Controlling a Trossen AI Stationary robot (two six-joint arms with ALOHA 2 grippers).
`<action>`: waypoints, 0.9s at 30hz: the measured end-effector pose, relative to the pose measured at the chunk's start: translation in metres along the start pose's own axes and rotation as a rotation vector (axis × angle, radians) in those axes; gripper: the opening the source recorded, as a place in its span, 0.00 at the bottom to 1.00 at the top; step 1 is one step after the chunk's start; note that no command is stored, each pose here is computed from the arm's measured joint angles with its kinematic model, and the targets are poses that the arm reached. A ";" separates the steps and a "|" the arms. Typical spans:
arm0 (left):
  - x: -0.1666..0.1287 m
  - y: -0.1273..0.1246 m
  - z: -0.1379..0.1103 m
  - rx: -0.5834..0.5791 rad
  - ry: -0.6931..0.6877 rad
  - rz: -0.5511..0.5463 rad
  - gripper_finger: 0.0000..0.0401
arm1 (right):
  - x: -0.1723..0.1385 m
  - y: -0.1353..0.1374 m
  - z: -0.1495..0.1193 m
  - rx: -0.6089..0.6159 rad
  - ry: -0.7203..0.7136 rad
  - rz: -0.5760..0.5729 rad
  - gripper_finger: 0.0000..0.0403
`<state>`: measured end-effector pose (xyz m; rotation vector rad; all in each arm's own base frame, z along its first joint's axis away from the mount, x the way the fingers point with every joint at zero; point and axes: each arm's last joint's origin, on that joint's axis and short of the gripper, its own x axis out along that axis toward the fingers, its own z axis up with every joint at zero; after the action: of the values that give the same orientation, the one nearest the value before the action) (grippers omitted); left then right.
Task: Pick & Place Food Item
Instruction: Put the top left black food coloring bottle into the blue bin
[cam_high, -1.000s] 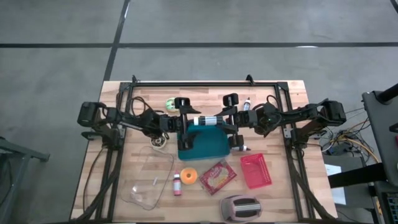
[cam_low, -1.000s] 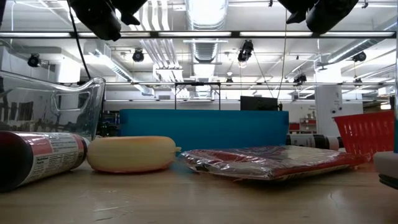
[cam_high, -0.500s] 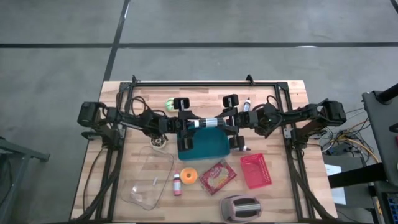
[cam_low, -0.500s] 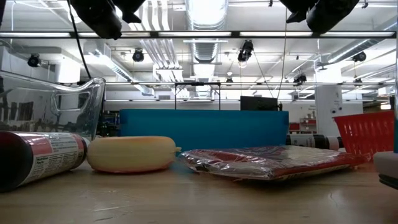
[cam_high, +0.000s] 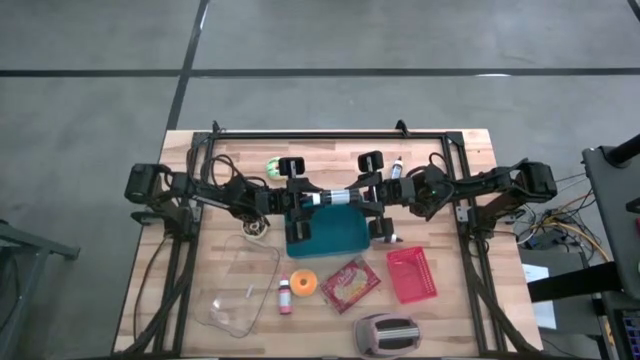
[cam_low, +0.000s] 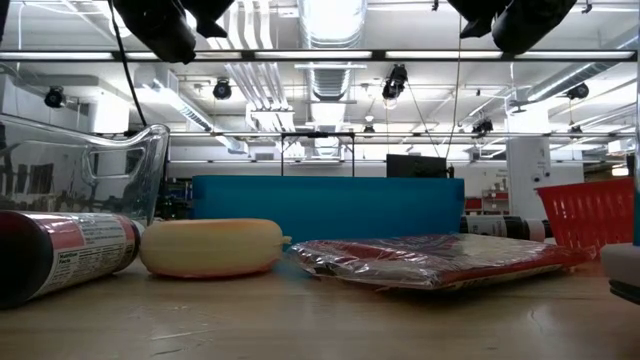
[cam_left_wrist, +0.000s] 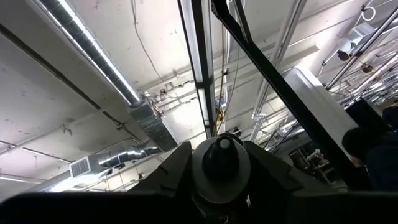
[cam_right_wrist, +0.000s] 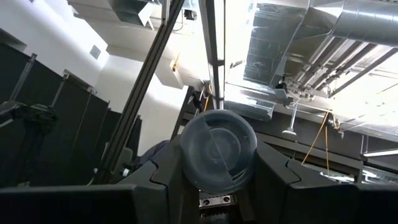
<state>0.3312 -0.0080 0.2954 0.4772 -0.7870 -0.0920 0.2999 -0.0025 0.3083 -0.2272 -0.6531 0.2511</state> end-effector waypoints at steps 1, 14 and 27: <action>0.000 0.000 0.000 0.001 0.001 0.000 0.28 | 0.000 0.000 0.000 0.000 0.000 0.001 0.30; 0.000 0.000 -0.001 0.002 0.003 -0.005 0.28 | 0.000 0.000 -0.002 0.004 0.030 0.005 0.30; 0.000 0.003 -0.003 -0.017 0.081 -0.031 0.28 | -0.002 -0.002 -0.006 0.079 0.205 -0.021 0.76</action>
<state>0.3324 -0.0038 0.2950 0.4742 -0.6987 -0.1073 0.3026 -0.0061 0.3030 -0.1674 -0.4409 0.2299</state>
